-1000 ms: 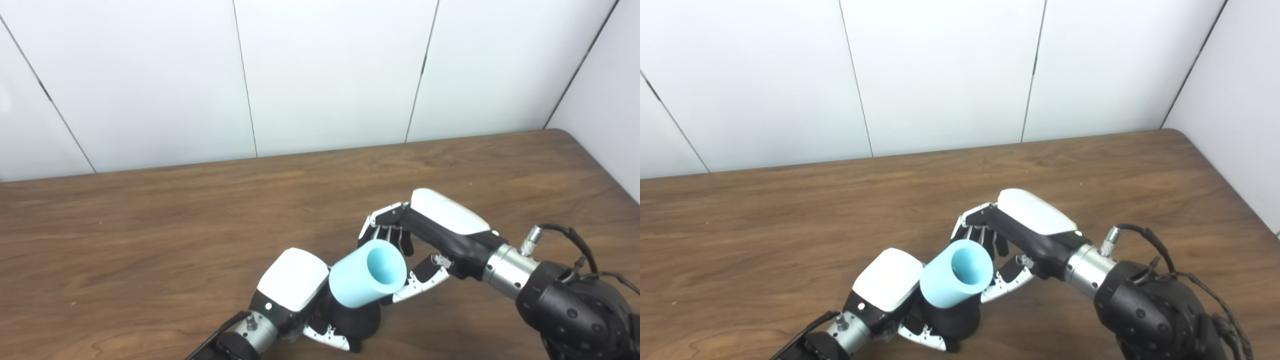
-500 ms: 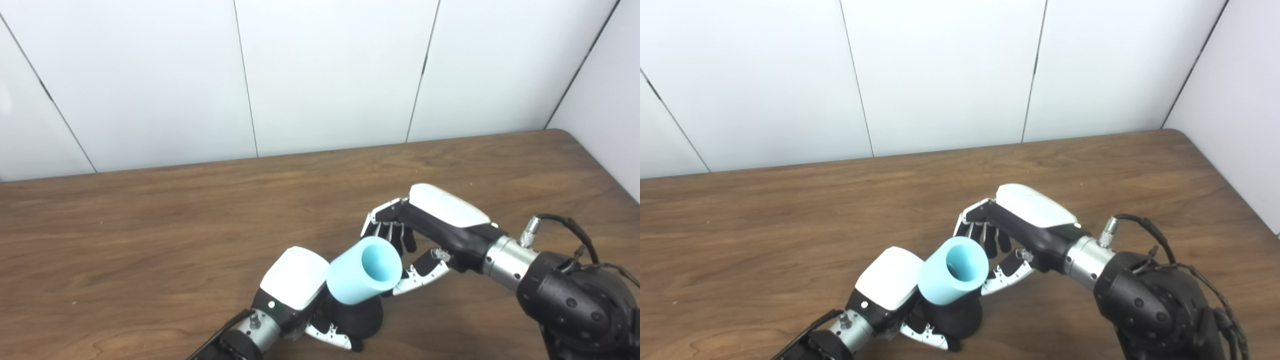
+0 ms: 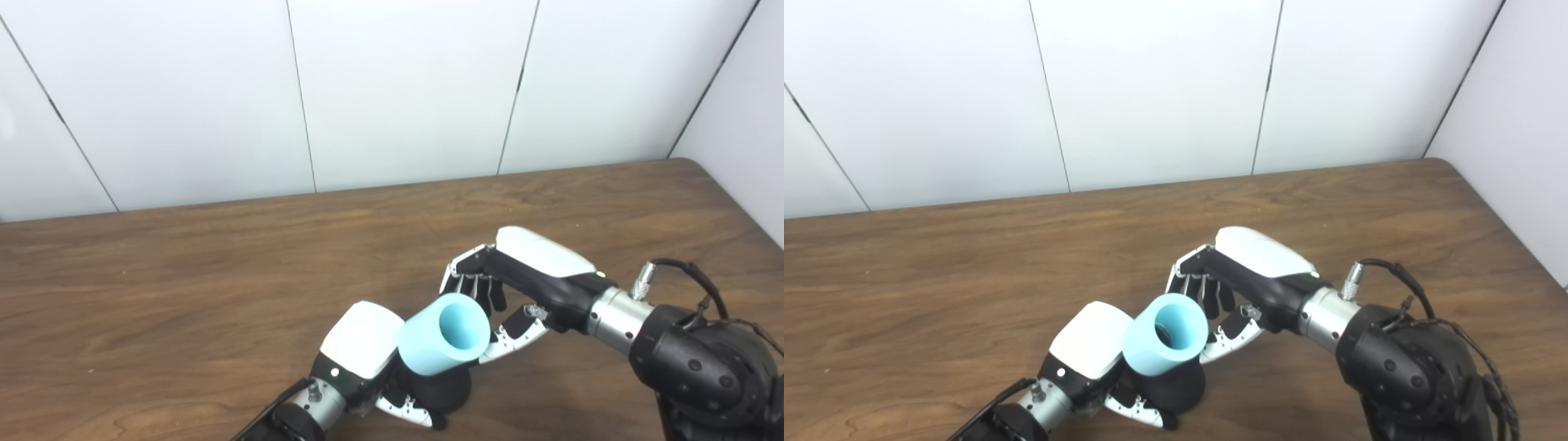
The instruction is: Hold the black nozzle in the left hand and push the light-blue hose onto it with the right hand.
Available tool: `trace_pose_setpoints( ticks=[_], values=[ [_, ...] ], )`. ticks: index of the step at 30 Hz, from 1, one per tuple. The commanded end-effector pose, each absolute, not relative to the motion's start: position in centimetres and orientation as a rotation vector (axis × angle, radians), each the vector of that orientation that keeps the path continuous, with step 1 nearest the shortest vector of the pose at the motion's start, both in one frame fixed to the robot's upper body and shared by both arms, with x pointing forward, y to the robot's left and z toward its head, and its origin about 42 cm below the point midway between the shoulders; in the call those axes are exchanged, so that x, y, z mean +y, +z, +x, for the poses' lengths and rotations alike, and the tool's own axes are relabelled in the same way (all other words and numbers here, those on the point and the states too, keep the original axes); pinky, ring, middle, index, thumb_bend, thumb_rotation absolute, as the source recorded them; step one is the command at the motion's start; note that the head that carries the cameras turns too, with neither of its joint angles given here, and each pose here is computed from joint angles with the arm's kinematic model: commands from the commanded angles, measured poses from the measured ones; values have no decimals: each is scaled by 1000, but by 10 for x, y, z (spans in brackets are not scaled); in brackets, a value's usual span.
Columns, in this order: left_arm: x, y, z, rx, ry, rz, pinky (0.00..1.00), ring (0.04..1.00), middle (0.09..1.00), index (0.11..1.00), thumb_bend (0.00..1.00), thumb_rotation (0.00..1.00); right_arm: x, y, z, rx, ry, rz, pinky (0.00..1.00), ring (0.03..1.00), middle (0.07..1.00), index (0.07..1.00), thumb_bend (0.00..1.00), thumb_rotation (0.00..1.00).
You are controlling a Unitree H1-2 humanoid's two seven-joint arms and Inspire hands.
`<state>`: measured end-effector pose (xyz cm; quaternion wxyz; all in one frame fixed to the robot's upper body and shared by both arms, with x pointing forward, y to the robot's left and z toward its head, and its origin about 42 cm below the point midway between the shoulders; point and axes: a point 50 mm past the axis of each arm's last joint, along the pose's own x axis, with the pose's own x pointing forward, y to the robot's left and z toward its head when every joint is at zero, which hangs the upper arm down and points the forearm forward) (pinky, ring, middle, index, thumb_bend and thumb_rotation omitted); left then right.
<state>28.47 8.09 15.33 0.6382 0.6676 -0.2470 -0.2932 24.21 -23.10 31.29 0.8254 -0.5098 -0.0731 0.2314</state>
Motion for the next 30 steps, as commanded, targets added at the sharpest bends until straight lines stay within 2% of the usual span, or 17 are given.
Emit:
trace_pose_setpoints(
  ticks=[1, 3, 11, 13, 16, 17, 19, 26, 30],
  values=[
    [105, 81, 268, -205, -928, 1766, 504, 360, 407, 525, 516, 0, -230, 338, 240, -248, 407, -1110, 323, 412, 477, 506, 499, 0],
    [104, 81, 268, -202, -928, 1768, 504, 361, 441, 507, 520, 0, -231, 340, 241, -240, 404, -1113, 327, 415, 478, 503, 500, 0],
    [103, 79, 270, -174, -943, 1782, 503, 375, 412, 528, 516, 0, -233, 344, 241, -184, 394, -1137, 322, 409, 483, 488, 527, 0],
    [102, 79, 271, -163, -944, 1773, 467, 361, 460, 499, 522, 0, -232, 344, 242, -176, 393, -1139, 325, 405, 482, 482, 530, 0],
    [103, 79, 271, -159, -943, 1775, 488, 374, 415, 524, 517, 0, -232, 343, 242, -173, 402, -1142, 323, 398, 481, 480, 531, 1],
    [103, 79, 271, -158, -941, 1777, 489, 375, 413, 526, 516, 0, -232, 343, 242, -171, 404, -1145, 325, 399, 458, 479, 525, 84],
    [103, 79, 271, -154, -940, 1780, 472, 361, 409, 527, 516, 0, -232, 343, 243, -167, 405, -1148, 327, 401, 447, 479, 522, 130],
    [103, 79, 270, -159, -938, 1782, 469, 358, 409, 527, 516, 0, -232, 342, 242, -161, 404, -1153, 334, 410, 452, 480, 522, 143],
    [104, 79, 270, -157, -940, 1781, 432, 345, 472, 490, 524, 0, -232, 341, 242, -160, 409, -1153, 334, 413, 457, 480, 522, 145]
  ],
)
